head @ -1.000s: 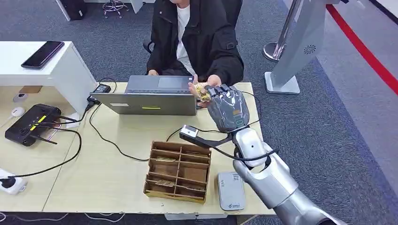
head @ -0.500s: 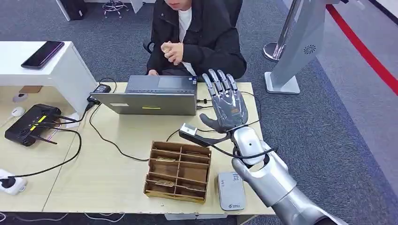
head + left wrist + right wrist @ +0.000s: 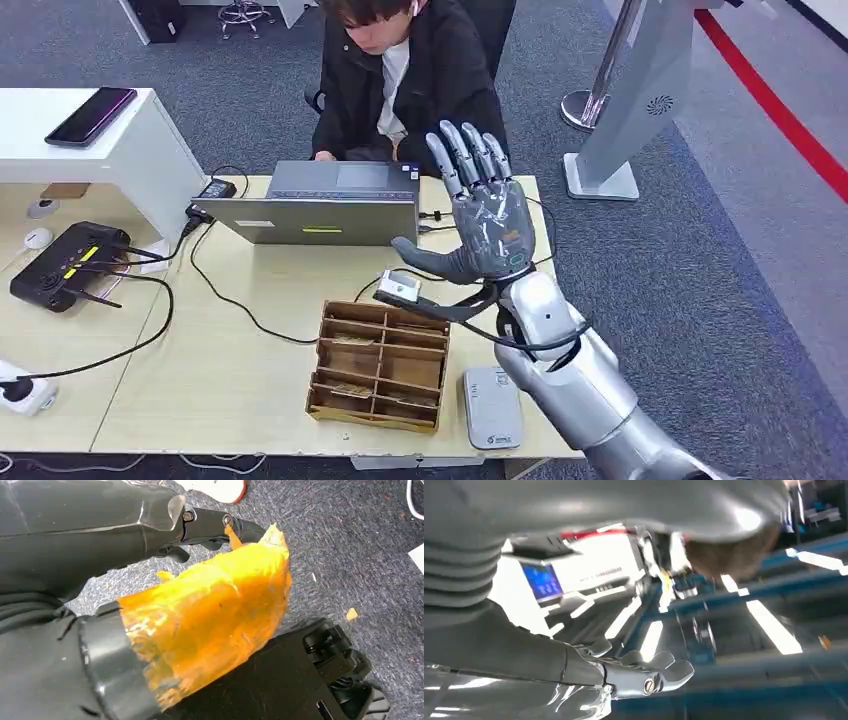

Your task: Pass the card to the sensor for recognition and then transmit it.

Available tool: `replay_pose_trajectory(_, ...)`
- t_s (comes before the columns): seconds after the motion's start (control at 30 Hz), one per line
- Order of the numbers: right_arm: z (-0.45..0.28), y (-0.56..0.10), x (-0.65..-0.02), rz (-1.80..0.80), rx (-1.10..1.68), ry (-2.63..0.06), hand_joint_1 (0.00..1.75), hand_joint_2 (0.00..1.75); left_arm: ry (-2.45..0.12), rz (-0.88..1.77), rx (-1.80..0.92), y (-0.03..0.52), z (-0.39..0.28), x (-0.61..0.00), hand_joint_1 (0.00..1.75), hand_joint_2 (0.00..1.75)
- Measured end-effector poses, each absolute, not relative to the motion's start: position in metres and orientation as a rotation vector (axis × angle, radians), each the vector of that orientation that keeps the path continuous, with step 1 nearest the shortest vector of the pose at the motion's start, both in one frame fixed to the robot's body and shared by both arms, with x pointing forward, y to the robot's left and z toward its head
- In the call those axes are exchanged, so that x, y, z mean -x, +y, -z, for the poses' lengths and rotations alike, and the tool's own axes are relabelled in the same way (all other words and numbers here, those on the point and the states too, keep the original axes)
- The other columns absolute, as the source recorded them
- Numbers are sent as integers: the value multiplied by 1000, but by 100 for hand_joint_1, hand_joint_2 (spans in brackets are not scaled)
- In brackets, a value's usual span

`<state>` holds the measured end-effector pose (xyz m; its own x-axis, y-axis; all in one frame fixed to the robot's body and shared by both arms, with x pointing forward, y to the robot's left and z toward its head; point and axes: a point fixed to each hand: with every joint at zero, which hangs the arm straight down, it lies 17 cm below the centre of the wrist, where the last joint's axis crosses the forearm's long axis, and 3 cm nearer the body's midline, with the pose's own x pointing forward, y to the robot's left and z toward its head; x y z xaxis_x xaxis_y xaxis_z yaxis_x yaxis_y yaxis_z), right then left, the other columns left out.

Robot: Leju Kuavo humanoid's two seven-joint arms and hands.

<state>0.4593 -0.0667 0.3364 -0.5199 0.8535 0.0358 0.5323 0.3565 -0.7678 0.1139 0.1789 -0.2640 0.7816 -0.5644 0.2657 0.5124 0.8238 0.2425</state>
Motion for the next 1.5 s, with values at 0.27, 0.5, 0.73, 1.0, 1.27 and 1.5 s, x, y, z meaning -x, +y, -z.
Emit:
replay_pose_trajectory(0.27,-380,-71,-421,-844,1084,-2406,0,0,-340,578,-158,178,264,-113,0,0)
replay_pose_trajectory(0.5,-402,-73,-395,-696,713,-2533,0,0,-349,570,-160,179,264,-112,0,0)
replay_pose_trajectory(0.73,-415,-82,-375,-535,248,-2582,0,0,-346,565,-164,180,265,-108,0,0)
replay_pose_trajectory(1.0,-422,-87,-363,-454,-70,-2577,0,0,-347,561,-170,181,265,-109,0,0)
replay_pose_trajectory(1.27,-428,-90,-336,-365,-580,-2520,0,0,-361,559,-171,181,264,-110,0,0)
replay_pose_trajectory(1.5,-429,-88,-321,-348,-801,-2472,0,0,-362,556,-173,181,264,-110,0,0)
